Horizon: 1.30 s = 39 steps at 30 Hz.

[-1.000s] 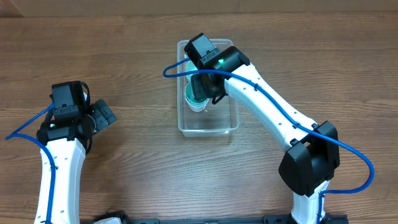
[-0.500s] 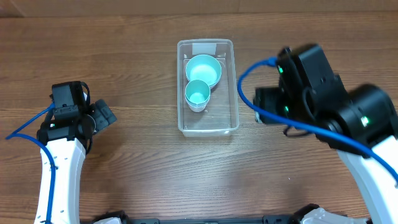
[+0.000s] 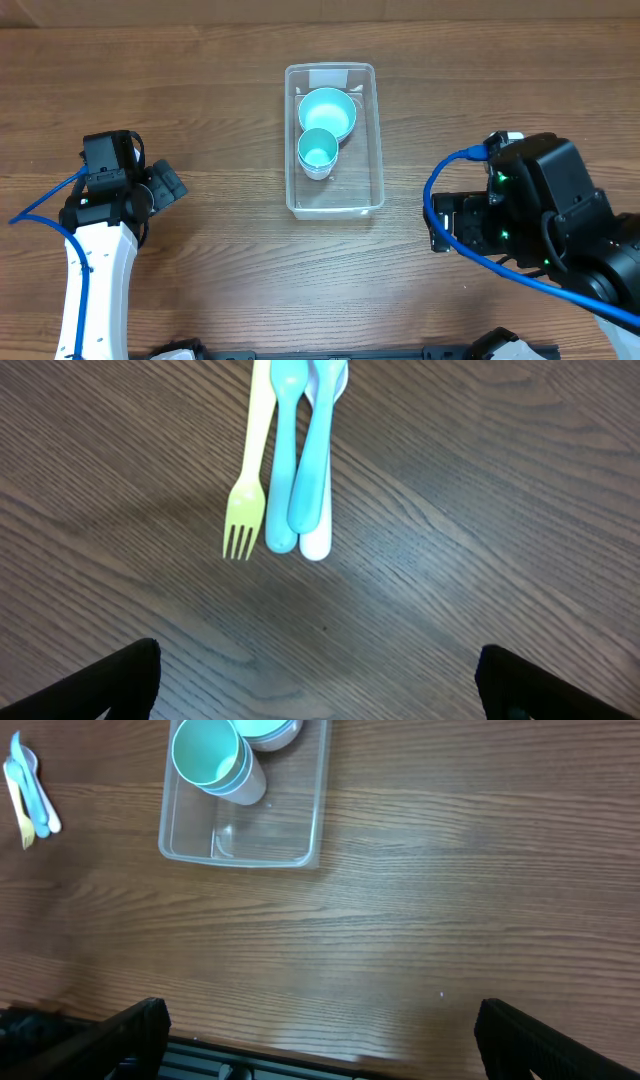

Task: Pack container

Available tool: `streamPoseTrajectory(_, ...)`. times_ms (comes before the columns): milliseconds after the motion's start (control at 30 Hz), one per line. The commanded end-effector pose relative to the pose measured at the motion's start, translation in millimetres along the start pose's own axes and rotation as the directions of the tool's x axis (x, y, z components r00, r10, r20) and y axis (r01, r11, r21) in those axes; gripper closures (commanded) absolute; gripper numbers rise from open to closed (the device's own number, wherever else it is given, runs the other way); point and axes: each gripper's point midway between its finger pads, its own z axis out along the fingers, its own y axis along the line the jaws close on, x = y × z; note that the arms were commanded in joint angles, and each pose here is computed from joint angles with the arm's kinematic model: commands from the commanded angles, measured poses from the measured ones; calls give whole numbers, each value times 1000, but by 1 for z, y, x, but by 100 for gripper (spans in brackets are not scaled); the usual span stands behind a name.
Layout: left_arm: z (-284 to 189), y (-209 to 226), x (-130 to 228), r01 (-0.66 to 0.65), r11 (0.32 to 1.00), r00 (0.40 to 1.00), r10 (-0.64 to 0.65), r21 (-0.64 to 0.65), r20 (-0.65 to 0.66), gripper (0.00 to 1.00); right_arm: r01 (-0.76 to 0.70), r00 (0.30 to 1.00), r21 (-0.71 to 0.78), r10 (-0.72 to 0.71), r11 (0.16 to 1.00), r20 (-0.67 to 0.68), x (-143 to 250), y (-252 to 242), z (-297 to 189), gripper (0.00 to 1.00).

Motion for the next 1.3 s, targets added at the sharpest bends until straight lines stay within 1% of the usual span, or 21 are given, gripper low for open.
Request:
streamPoseTrajectory(0,0,-9,-16,52,997,997,-55,48,55,0,1,1000,-2,-1,1000,0,-1,1,1,0)
streamPoseTrajectory(67,0,-12,-23,57,996,995,-62,62,83,0,1,1000,-2,-1,1000,0,-1,1,1,0)
streamPoseTrajectory(133,-2,-22,-28,55,992,993,-66,113,95,0,1,1000,-2,-1,1000,0,-1,1,1,0)
streamPoseTrajectory(233,-3,-22,-39,60,992,987,-76,113,141,0,1,1000,-2,-1,1000,0,-1,1,1,0)
streamPoseTrajectory(267,-3,-20,-41,63,993,985,-78,98,153,0,1,1000,-2,-1,1000,0,-1,1,1,0)
streamPoseTrajectory(333,3,4,-50,150,988,968,-141,-27,210,0,1,1000,-2,-1,1000,0,-1,1,1,0)
streamPoseTrajectory(400,14,17,-54,169,981,965,-144,-100,221,0,1,1000,-2,-1,1000,0,-1,1,1,0)
streamPoseTrajectory(500,47,33,-49,199,968,972,-175,-154,157,0,1,1000,-2,-1,1000,0,-1,1,1,0)
streamPoseTrajectory(633,73,45,-49,224,956,970,-201,-188,134,0,1,1000,-2,-1,1000,0,-1,1,1,0)
streamPoseTrajectory(767,80,39,-57,233,961,966,-210,-152,154,0,1,1000,-2,-1,1000,0,-1,1,1,0)
streamPoseTrajectory(833,86,28,-59,224,970,968,-209,-100,142,0,1,1000,-2,-1,1000,0,-1,1,1,0)
streamPoseTrajectory(967,100,3,-65,141,990,982,-141,12,125,0,1,1000,-2,-1,1000,0,-1,1,1,0)
streamPoseTrajectory(1100,120,-2,-62,138,990,985,-140,26,105,0,1,1000,-2,-1,1000,0,-1,1,1,0)
streamPoseTrajectory(1267,144,-8,-60,136,990,986,-140,48,95,3,1,1000,-2,-1,1000,0,-1,1,1,0)
